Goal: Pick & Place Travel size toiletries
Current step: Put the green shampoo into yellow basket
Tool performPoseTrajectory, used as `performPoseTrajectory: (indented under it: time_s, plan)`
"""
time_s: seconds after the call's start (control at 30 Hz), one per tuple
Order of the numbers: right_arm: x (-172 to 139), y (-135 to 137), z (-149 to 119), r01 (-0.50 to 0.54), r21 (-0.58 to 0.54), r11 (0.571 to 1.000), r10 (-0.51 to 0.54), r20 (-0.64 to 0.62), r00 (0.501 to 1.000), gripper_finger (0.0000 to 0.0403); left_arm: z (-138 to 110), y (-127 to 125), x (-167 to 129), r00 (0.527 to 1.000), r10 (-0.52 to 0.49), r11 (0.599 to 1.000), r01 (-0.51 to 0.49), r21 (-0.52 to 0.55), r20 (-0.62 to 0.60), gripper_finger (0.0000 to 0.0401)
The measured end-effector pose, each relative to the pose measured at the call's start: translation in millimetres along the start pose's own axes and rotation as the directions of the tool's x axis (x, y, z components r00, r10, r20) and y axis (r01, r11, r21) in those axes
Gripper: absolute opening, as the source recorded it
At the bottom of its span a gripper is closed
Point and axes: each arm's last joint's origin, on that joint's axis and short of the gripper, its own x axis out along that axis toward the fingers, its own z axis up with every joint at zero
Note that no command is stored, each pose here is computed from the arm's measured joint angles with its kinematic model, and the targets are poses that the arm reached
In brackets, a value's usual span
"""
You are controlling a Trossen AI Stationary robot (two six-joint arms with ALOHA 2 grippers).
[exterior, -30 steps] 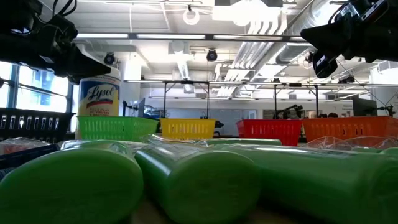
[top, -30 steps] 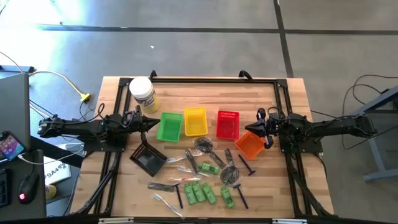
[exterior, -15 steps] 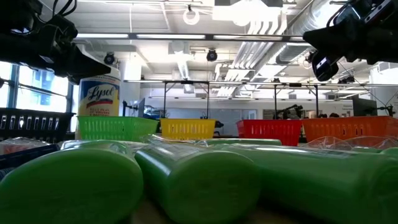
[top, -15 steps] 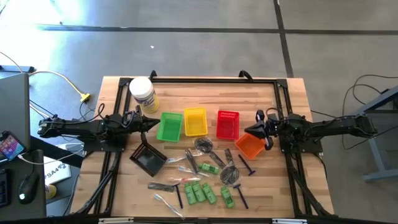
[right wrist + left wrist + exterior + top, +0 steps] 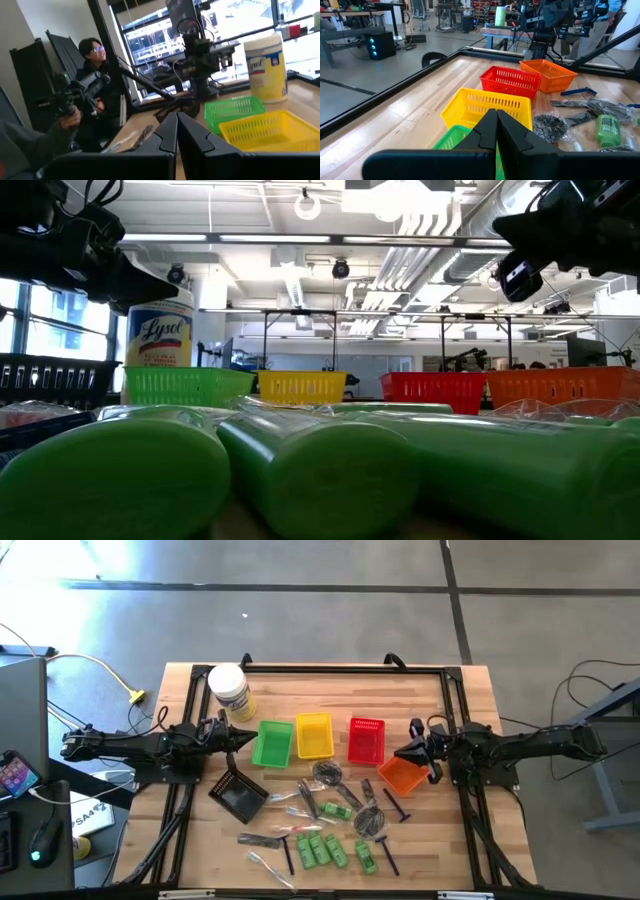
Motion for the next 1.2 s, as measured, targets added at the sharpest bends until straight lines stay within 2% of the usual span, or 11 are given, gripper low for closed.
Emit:
performPoseTrajectory:
  time_s: [0.3,0.4,0.6,0.73,1.2]
  plan:
    - [10.3,1.4,11.3,0.027,0.001,1.0,-0.027,-0.013,1.0,0.0004,0.1,0.1,0.0,1.0,0.003,0.999,-0.003,-0.041,0.002,0.0002]
    - [20.4,3.3,18.4,0.072,-0.008,0.997,-0.072,-0.056,0.996,0.0004,0.1,0.1,0.0,1.0,0.004,0.999,-0.003,-0.041,0.001,0.0002]
    - [41.3,11.3,35.4,0.078,-0.033,0.996,-0.082,-0.139,0.987,0.0004,0.0,0.1,0.0,1.0,0.003,0.999,-0.003,-0.041,0.0,0.0002]
    - [55.3,14.5,46.2,0.126,-0.031,0.992,-0.129,-0.174,0.976,0.0004,-0.1,0.1,0.0,1.0,0.003,0.999,-0.003,-0.041,0.0,0.0002]
    - [101.3,27.6,75.4,0.136,-0.006,0.991,-0.133,-0.241,0.961,0.0004,-0.6,0.2,0.0,1.0,0.004,0.999,-0.004,-0.039,-0.006,0.0002]
